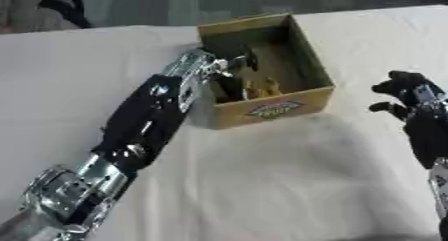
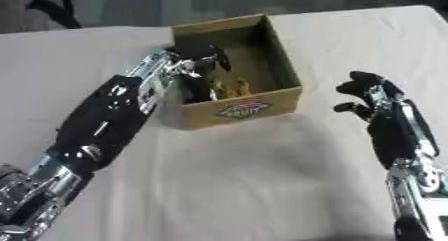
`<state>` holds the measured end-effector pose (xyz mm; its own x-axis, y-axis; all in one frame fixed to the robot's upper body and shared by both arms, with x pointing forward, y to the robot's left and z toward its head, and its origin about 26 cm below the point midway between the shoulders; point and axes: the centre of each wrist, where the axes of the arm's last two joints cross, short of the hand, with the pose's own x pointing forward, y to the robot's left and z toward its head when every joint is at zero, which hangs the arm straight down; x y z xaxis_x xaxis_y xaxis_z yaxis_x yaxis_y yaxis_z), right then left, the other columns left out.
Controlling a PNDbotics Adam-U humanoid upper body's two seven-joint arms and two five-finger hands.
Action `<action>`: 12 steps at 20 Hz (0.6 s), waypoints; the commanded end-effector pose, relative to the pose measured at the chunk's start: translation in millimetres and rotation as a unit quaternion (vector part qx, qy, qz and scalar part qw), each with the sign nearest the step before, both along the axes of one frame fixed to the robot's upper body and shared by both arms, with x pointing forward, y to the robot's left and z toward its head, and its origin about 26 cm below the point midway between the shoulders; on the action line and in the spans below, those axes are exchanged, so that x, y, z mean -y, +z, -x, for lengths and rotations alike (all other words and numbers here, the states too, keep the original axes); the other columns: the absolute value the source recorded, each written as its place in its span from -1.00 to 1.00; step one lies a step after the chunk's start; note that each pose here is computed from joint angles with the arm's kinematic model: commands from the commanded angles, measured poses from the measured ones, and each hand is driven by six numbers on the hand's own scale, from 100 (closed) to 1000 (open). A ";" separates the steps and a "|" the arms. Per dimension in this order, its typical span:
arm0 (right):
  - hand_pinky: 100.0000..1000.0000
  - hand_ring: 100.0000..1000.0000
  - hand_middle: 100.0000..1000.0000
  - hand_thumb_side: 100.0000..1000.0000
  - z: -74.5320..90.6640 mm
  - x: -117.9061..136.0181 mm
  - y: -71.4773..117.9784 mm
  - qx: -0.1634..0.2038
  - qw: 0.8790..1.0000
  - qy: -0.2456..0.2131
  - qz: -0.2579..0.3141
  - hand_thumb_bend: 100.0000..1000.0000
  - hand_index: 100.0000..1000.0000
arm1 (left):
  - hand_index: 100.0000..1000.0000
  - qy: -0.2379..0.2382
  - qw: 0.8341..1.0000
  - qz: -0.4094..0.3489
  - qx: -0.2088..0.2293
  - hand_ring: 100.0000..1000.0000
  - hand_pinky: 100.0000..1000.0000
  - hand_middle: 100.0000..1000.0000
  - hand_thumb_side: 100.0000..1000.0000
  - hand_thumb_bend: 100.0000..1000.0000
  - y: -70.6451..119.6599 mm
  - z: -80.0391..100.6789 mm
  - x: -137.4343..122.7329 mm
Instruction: Pick up objects on the table and place them in the box.
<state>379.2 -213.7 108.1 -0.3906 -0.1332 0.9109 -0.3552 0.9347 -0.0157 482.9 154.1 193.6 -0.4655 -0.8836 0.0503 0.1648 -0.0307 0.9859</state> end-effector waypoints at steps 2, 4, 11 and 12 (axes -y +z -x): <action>0.04 0.46 0.13 0.13 -0.4 2.8 3.9 0.006 1.000 0.000 -0.002 -1.00 0.44 | 0.49 -0.002 0.996 0.048 0.076 0.30 0.22 0.34 -0.31 0.63 43.2 5.1 -6.5; 0.05 0.46 0.13 0.13 0.0 4.3 2.5 0.004 1.000 -0.003 -0.002 -1.00 0.44 | 0.45 -0.006 0.992 0.076 0.097 0.25 0.19 0.27 -0.34 0.34 54.3 9.3 -9.5; 0.05 0.46 0.14 0.12 2.3 11.7 -2.7 -0.002 1.000 -0.017 -0.004 -1.00 0.44 | 0.36 -0.032 0.966 0.195 0.166 0.14 0.11 0.14 -0.40 -0.24 98.7 43.3 -38.4; 0.05 0.46 0.13 0.12 2.7 13.2 -3.5 -0.003 1.000 -0.019 -0.004 -1.00 0.44 | 0.34 -0.032 0.959 0.220 0.174 0.13 0.10 0.12 -0.42 -0.28 102.4 50.2 -45.0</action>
